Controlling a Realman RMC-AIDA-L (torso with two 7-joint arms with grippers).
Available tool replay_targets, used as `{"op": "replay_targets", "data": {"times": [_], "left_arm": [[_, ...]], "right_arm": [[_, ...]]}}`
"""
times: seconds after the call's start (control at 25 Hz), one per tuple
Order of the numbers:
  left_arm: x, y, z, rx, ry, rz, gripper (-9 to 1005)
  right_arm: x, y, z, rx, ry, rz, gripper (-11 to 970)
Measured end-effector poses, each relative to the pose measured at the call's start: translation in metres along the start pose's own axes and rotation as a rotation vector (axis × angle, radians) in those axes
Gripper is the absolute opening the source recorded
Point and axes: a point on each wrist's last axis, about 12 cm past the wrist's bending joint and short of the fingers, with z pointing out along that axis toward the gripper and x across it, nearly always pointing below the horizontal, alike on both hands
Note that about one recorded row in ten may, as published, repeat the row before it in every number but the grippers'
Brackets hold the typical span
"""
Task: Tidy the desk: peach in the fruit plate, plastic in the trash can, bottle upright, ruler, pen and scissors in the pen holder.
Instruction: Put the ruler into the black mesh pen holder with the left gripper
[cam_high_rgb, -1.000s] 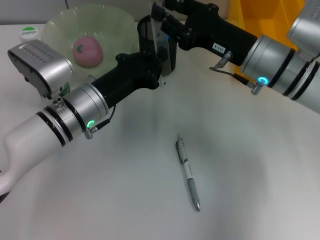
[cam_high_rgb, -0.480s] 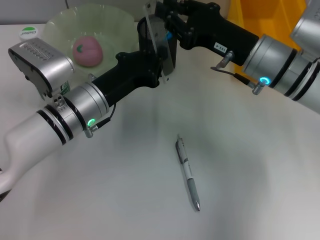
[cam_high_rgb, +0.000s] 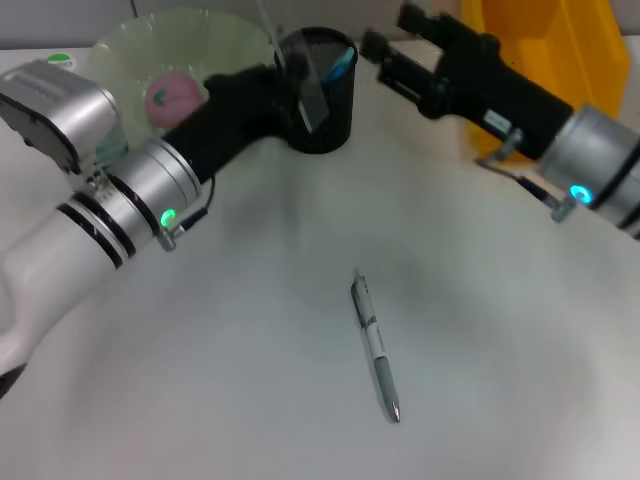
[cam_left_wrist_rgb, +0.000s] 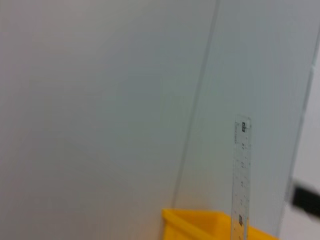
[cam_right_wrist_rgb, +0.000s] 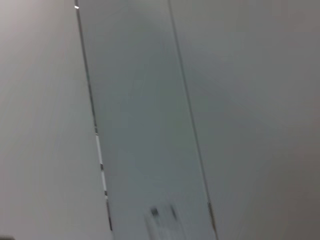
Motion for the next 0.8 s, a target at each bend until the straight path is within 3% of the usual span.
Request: {"op": "replay_targets", "data": {"times": [0.08, 0.28, 0.6, 0.8], "left_arm": [[-0.007, 0.002, 0.004, -0.019, -0.037, 0.006, 59], [-0.025, 0.004, 0.024, -0.041, -0.087, 0.053, 70], [-0.04, 0.007, 0.061, -0.101, -0.016, 0.145, 88], [-0.039, 0.01, 0.071, -0.135, 0.06, 0.161, 100]], "right_arm": [[0.007, 0.001, -0.011, 0.011, 0.023, 0.004, 579], [0.026, 0.003, -0.03, 0.03, 0.109, -0.004, 654], [0.04, 0.006, -0.041, 0.043, 0.164, 0.002, 654], [0.044, 0.007, -0.045, 0.048, 0.175, 0.009, 653]]}}
